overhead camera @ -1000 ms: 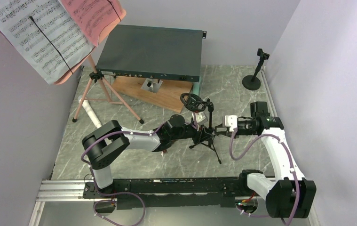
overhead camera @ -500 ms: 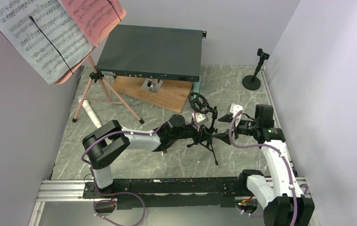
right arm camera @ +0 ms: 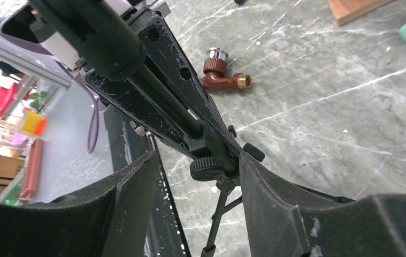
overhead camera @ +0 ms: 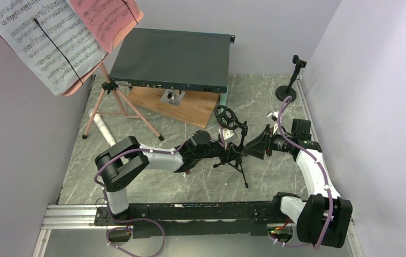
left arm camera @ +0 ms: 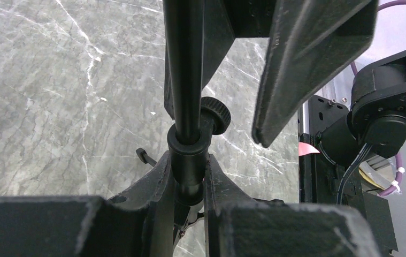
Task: Pack up the instrument practice props
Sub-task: Unscrew the knob on the microphone stand.
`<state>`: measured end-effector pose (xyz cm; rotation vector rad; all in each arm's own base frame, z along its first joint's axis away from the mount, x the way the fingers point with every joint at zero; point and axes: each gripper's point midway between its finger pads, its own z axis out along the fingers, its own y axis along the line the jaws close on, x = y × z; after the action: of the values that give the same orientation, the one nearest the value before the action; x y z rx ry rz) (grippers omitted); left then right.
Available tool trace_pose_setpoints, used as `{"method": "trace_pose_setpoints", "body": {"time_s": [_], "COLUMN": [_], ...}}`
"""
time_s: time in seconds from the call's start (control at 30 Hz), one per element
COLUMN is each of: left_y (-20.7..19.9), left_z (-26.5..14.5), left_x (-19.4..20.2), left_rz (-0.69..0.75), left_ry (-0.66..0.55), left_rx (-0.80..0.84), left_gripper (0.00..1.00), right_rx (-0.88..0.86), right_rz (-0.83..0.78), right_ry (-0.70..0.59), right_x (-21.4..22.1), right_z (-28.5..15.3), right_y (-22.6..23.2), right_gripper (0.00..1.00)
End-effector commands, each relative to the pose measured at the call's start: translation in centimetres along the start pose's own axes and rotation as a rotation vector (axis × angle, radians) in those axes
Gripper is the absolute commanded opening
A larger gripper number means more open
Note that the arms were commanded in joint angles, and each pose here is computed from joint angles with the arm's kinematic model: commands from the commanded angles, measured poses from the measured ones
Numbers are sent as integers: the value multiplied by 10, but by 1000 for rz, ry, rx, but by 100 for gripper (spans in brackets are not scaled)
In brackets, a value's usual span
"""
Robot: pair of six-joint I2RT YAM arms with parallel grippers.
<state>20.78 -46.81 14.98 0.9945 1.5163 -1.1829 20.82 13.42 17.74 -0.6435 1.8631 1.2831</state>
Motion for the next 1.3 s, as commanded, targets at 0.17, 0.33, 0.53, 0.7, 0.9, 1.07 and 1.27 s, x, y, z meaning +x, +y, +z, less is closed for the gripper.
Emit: {"method": "trace_pose_setpoints", "body": {"time_s": [0.17, 0.33, 0.53, 0.7, 0.9, 1.07, 1.27], "left_y": [-10, -10, -10, -11, -10, -10, -13], "left_z": [5, 5, 3, 3, 4, 5, 4], "left_x": [-41, -42, -43, -44, -43, -43, -44], "left_rz": [41, 40, 42, 40, 35, 34, 40], "left_ry": [-135, -138, -139, -142, -140, -140, -135], "left_rx": [42, 41, 37, 35, 34, 35, 49], "left_gripper": [0, 0, 0, 0, 0, 0, 0], "right_rx": [-21, -21, -28, -8, -65, -17, -90], "right_rz": [35, -5, -103, -229, -806, -927, -744], "right_ry": [-11, -4, 32, 103, 171, 161, 66], "right_x": [-15, -16, -18, -9, 14, 5, -4], "right_z": [-1, -3, -4, -2, -6, -5, 3], "right_y": [3, 5, 7, 4, 12, 6, 22], "right_gripper": [54, 38, 23, 19, 12, 22, 73]}}
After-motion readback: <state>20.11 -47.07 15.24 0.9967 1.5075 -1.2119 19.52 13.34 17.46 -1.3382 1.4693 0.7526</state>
